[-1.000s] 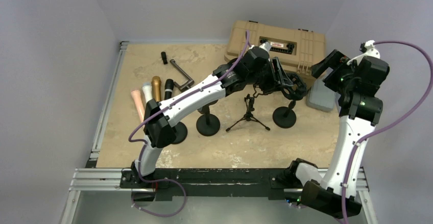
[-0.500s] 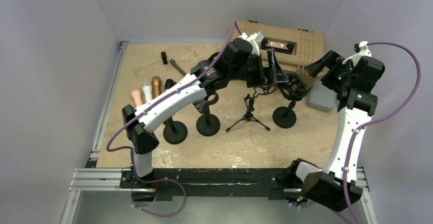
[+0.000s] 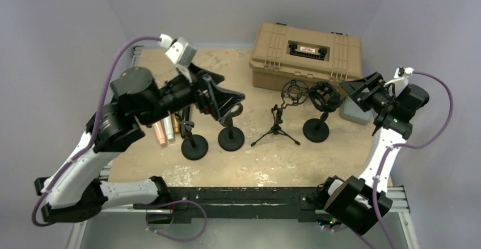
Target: Remove the microphone from the stand
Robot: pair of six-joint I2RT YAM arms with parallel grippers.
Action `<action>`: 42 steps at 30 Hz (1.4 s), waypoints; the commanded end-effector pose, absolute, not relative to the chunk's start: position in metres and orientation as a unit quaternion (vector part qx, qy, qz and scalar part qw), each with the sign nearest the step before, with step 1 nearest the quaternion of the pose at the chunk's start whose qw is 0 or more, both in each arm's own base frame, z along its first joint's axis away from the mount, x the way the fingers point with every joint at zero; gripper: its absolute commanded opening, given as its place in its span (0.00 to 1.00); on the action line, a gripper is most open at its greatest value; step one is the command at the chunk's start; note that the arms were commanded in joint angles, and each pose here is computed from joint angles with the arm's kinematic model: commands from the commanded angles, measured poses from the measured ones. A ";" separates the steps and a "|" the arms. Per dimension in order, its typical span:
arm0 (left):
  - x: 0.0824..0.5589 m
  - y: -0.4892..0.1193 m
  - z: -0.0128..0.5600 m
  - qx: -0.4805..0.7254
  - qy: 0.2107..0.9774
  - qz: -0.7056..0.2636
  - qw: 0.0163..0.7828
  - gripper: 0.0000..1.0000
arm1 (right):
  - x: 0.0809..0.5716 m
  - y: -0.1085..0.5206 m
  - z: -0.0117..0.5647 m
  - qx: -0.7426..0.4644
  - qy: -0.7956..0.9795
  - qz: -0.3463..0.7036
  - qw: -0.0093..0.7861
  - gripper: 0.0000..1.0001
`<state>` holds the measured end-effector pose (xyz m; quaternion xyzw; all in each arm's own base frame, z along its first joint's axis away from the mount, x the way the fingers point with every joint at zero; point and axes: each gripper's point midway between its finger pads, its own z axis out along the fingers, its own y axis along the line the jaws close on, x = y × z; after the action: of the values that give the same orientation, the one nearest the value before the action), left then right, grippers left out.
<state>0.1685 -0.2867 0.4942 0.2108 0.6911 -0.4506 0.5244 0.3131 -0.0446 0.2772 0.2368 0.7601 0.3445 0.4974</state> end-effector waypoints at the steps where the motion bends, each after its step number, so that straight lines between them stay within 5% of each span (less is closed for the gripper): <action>1: 0.190 -0.261 0.459 0.252 0.676 -0.346 0.600 0.96 | 0.306 -0.034 0.308 0.188 0.725 0.391 0.535 0.74; 19: 0.189 -0.211 0.438 0.260 0.653 -0.276 0.656 0.95 | 0.289 -0.028 0.279 0.216 0.722 0.372 0.542 0.67; 25: 0.188 -0.210 0.436 0.258 0.654 -0.278 0.654 0.95 | 0.290 -0.032 0.257 0.233 0.730 0.367 0.527 0.58; 42: 0.200 -0.203 0.427 0.236 0.670 -0.246 0.659 0.94 | 0.281 -0.045 0.168 0.288 0.772 0.309 0.475 0.58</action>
<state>0.1950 -0.2090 0.4170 0.2508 0.6819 -0.2549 0.6381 0.2899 -0.0345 0.2343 0.2368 0.7375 0.3529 0.5249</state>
